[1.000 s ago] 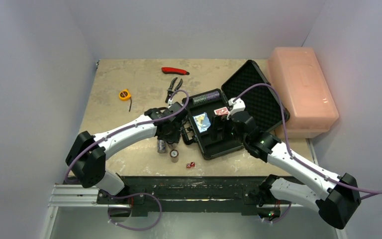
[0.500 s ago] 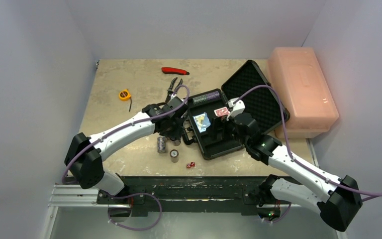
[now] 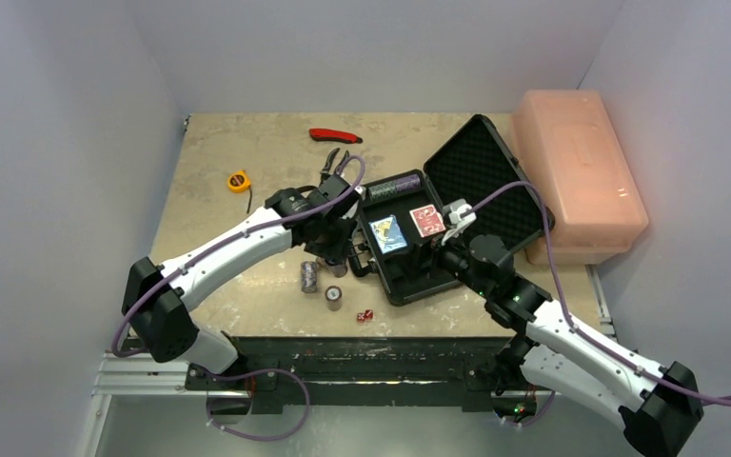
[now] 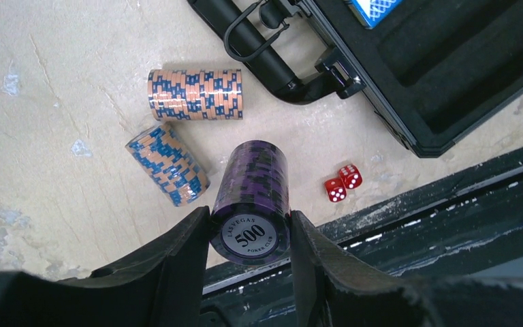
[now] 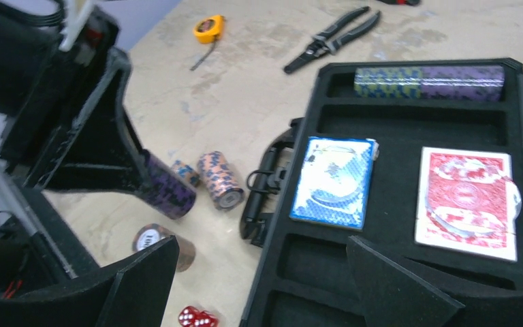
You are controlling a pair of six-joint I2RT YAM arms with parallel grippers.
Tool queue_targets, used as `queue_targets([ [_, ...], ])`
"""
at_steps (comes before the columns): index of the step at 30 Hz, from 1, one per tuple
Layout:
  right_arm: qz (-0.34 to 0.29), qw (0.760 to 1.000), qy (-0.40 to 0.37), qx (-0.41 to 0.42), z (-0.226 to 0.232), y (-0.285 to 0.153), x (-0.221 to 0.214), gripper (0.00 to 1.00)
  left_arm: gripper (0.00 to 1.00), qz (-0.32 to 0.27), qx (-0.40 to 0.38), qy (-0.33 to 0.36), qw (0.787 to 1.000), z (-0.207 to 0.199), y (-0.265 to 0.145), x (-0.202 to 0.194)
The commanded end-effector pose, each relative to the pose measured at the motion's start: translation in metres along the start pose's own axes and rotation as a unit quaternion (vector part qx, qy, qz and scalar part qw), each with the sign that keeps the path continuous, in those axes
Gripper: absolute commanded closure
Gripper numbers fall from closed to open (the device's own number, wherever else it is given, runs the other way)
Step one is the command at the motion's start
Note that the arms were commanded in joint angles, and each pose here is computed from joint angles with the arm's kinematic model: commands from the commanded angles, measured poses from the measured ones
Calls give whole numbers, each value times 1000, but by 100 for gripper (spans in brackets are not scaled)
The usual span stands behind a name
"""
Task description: Pack up texas hold em set
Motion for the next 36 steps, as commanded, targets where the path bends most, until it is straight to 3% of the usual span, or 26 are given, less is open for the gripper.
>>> queue_targets([
  [1, -71, 994, -26, 80, 24, -8, 22, 1, 100, -19, -43, 36, 998, -13, -34, 14],
  [9, -103, 980, -39, 164, 50, -14, 17, 1, 100, 19, -96, 82, 992, -26, -58, 8],
  [15, -120, 973, -66, 185, 64, -14, 12, 1, 100, 61, -96, 127, 985, -26, -53, 3],
  [36, -155, 957, -173, 174, 84, -9, -14, 1, 100, 48, -213, 120, 968, -39, -51, 6],
])
Point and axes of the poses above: each gripper's point midway between its finger pads, its own y axis out along the fingers, its own z axis along the line the jaws close on, x = y × z, the point moved 2 cm from there along -y, back along the fingers, and after that the axes turned 8 degrees about -y, right-handed, at the moved point
